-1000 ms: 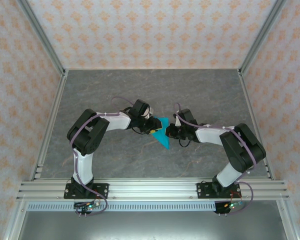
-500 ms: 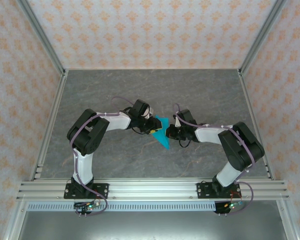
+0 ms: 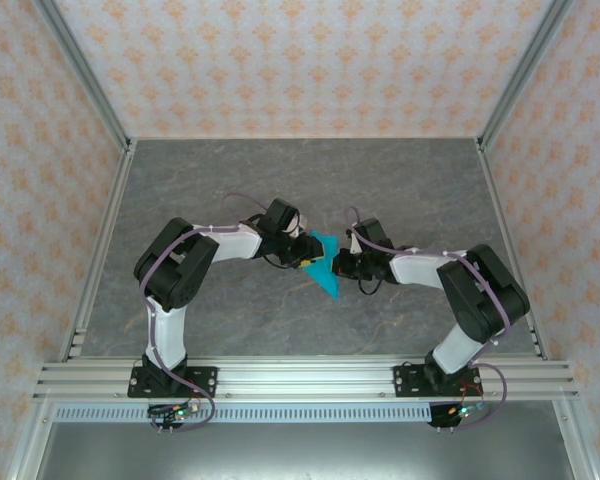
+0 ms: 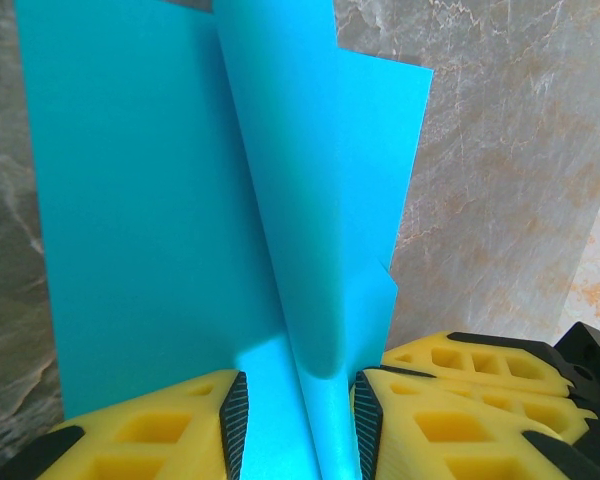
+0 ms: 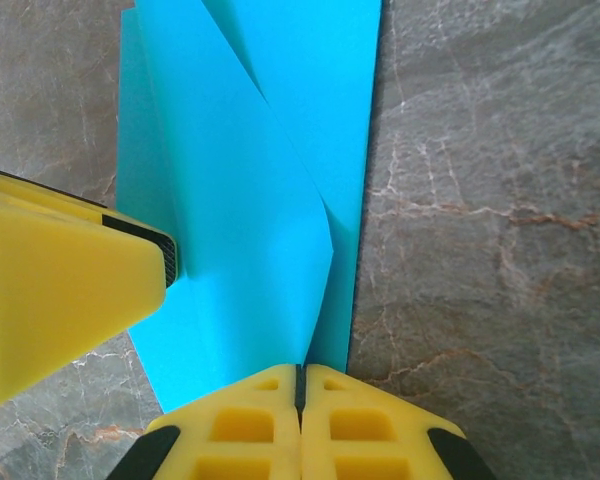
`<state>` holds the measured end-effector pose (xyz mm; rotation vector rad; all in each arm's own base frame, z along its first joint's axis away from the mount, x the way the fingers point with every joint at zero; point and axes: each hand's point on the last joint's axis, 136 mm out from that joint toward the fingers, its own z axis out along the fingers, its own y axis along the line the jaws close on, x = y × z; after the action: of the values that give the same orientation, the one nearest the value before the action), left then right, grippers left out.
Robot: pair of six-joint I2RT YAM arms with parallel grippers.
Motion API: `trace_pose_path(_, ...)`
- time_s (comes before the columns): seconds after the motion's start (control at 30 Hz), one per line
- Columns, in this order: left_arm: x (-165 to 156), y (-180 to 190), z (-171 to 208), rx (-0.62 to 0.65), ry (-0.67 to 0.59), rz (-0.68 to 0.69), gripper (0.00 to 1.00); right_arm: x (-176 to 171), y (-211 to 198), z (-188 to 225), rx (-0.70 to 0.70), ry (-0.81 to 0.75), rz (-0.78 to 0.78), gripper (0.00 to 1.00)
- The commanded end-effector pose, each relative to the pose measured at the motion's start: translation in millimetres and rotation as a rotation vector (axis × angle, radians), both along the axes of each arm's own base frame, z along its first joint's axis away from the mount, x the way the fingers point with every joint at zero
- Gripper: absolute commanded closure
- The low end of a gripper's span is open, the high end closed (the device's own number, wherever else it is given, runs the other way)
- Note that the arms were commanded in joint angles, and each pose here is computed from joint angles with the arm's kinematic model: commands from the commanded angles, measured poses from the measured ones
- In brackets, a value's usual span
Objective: Fold a paper plane with a square sheet of paper (fold left side to right side)
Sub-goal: Fourth fold the wing at the center of the table.
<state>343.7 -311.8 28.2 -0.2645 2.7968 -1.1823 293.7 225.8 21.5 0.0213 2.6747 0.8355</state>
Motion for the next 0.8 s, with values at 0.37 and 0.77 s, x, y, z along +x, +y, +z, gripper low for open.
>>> trace_pose_path(0.37, -1.5, 0.7, 7.4, 0.02, -0.014, -0.005, 0.65, -1.3, -10.6, -17.6, -0.087, 0.041, 0.002, 0.94)
trace_pose_path(0.77, 10.8, -6.0, 37.5, 0.004, -0.071, -0.024, 0.83, -11.5, -16.4, -31.9, -0.123, 0.087, 0.016, 0.98)
